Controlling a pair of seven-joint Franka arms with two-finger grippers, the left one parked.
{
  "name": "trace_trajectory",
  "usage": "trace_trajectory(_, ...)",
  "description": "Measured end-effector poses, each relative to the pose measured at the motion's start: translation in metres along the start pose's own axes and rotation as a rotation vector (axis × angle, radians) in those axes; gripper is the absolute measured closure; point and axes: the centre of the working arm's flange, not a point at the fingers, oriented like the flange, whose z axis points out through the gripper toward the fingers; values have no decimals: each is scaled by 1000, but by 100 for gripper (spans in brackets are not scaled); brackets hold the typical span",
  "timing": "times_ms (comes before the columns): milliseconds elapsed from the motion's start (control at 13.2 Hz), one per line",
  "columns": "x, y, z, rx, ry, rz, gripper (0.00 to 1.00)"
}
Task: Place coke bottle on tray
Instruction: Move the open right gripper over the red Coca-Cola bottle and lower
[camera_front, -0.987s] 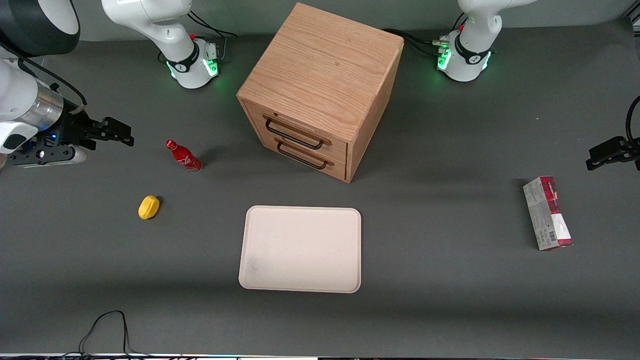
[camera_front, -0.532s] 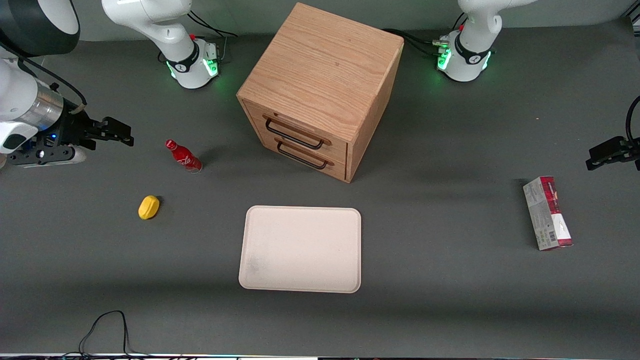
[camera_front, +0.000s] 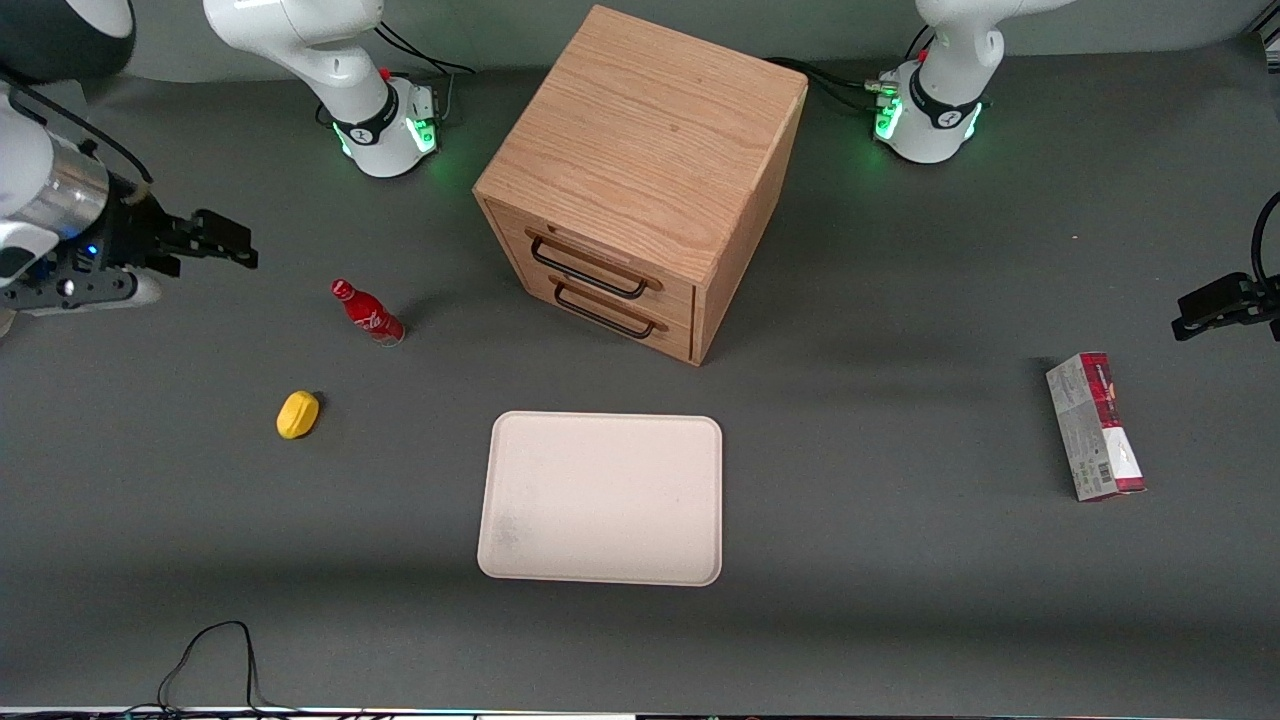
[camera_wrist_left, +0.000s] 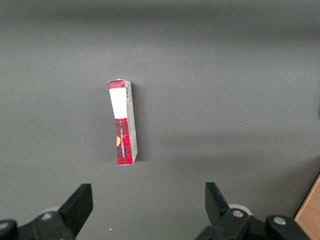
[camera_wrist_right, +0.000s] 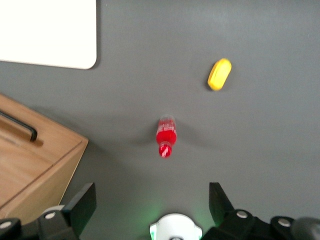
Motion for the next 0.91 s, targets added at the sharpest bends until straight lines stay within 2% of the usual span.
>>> trace_trajectory(380,-32,-12,-29,-1,10,-30,0)
trace_trajectory(532,-40,-17,-17,-2,5,-43,0)
trace_trajectory(759,-55,-12,27,2,39,-42,0)
trace_trajectory(911,-64,-10,47,1,36,-41,0)
